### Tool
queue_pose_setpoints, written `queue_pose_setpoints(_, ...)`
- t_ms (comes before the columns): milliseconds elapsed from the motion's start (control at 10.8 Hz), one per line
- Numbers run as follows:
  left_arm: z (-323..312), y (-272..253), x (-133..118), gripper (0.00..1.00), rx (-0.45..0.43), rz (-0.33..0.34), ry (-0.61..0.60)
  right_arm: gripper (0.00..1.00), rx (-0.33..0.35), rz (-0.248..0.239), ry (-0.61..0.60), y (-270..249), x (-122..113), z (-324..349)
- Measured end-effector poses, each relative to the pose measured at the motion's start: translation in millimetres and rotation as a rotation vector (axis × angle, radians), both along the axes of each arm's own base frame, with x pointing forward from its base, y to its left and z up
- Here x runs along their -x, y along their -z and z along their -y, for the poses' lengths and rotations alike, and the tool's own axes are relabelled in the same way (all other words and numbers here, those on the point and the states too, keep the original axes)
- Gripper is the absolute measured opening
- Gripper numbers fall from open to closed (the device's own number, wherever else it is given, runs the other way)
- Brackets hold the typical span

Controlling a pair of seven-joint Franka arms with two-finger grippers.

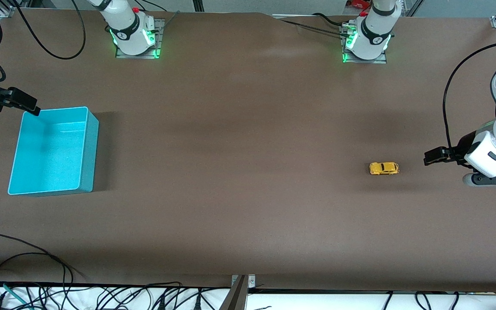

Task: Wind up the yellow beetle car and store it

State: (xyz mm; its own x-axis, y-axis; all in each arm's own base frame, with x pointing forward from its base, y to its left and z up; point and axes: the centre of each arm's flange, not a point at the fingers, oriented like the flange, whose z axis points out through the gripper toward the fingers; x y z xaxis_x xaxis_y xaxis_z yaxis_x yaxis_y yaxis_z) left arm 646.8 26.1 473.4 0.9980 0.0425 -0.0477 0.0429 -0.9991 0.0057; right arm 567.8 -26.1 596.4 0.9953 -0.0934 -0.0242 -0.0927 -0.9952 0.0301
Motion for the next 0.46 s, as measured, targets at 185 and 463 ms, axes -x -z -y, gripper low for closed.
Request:
queue_pose_setpoints(185, 0.0, 0.0, 0.0, 1.0, 0.0, 0.0, 0.004, 1.0, 0.0, 0.0, 0.0, -0.2, 0.0, 0.0)
queue_pose_setpoints(463, -0.1, 0.1, 0.1, 1.0, 0.0, -0.001, 0.005, 1.0, 0.0, 0.001, 0.0, -0.3, 0.0, 0.0)
